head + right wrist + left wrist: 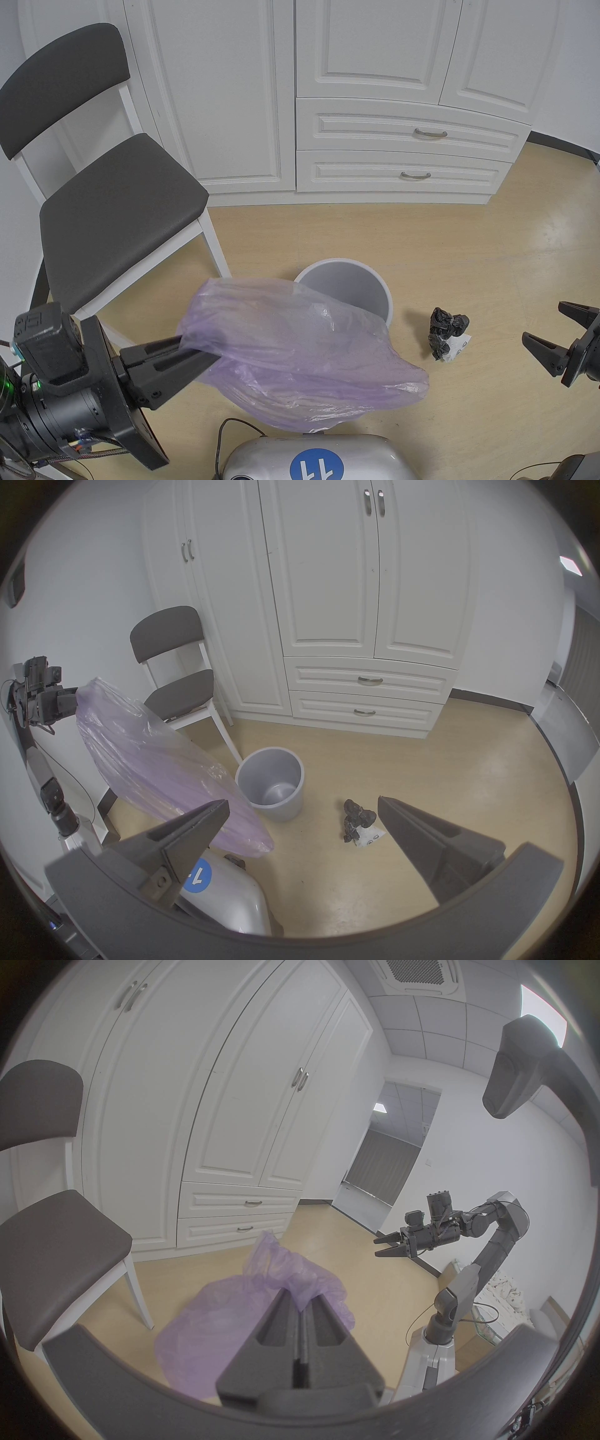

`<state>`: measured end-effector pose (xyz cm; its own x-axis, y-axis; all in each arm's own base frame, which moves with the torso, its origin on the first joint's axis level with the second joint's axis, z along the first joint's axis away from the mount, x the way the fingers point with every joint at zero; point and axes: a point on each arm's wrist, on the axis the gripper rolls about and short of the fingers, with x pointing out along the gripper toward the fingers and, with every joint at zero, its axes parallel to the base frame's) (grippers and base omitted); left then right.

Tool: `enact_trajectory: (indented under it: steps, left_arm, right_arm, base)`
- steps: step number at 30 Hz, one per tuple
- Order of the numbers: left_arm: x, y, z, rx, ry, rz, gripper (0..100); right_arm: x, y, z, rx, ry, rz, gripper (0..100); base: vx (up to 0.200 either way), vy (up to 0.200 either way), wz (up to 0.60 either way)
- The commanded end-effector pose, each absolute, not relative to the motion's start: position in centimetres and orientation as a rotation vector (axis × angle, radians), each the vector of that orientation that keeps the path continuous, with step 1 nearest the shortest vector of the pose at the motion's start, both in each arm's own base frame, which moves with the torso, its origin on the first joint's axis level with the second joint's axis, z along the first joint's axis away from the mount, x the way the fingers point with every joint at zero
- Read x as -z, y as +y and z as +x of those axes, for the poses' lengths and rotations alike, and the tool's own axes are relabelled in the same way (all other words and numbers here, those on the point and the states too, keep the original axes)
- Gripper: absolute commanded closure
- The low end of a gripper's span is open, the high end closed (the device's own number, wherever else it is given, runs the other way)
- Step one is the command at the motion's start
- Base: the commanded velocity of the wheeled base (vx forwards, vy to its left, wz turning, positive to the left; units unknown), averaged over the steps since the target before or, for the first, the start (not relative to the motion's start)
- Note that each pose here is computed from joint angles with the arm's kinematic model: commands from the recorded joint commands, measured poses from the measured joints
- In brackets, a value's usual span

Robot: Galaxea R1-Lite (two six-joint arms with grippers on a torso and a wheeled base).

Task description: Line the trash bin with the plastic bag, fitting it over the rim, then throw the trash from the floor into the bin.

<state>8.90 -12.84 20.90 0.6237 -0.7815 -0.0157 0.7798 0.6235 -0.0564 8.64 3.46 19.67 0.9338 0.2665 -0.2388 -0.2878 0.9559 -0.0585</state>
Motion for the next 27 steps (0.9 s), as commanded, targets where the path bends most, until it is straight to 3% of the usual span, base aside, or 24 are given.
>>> enact_trajectory:
  steps: [1, 9, 20, 27]
  left_arm:
    - [-20.9, -12.7, 8.7, 0.9, 0.036, -0.049, 100]
    - [-20.2, -12.6, 8.1, 0.931, 0.054, -0.038, 100]
    - [-20.2, -12.4, 7.5, 1.028, -0.047, -0.05, 100]
    - [-20.5, -12.3, 7.5, 1.026, -0.1, -0.041, 100]
  right_arm:
    - [-19.6, 3.5, 8.7, -0.285, 0.236, -0.098, 0]
    - [-19.3, 3.6, 8.6, -0.294, 0.246, -0.102, 0]
    - [-19.1, 5.4, 11.3, -0.34, 0.311, -0.112, 0]
    - [-16.2, 7.3, 13.2, -0.396, 0.371, -0.12, 0]
  base:
    - [0.0, 0.0, 0.0]
    - [0.0, 0.0, 0.0]
    - [0.0, 0.0, 0.0]
    - [0.0, 0.0, 0.0]
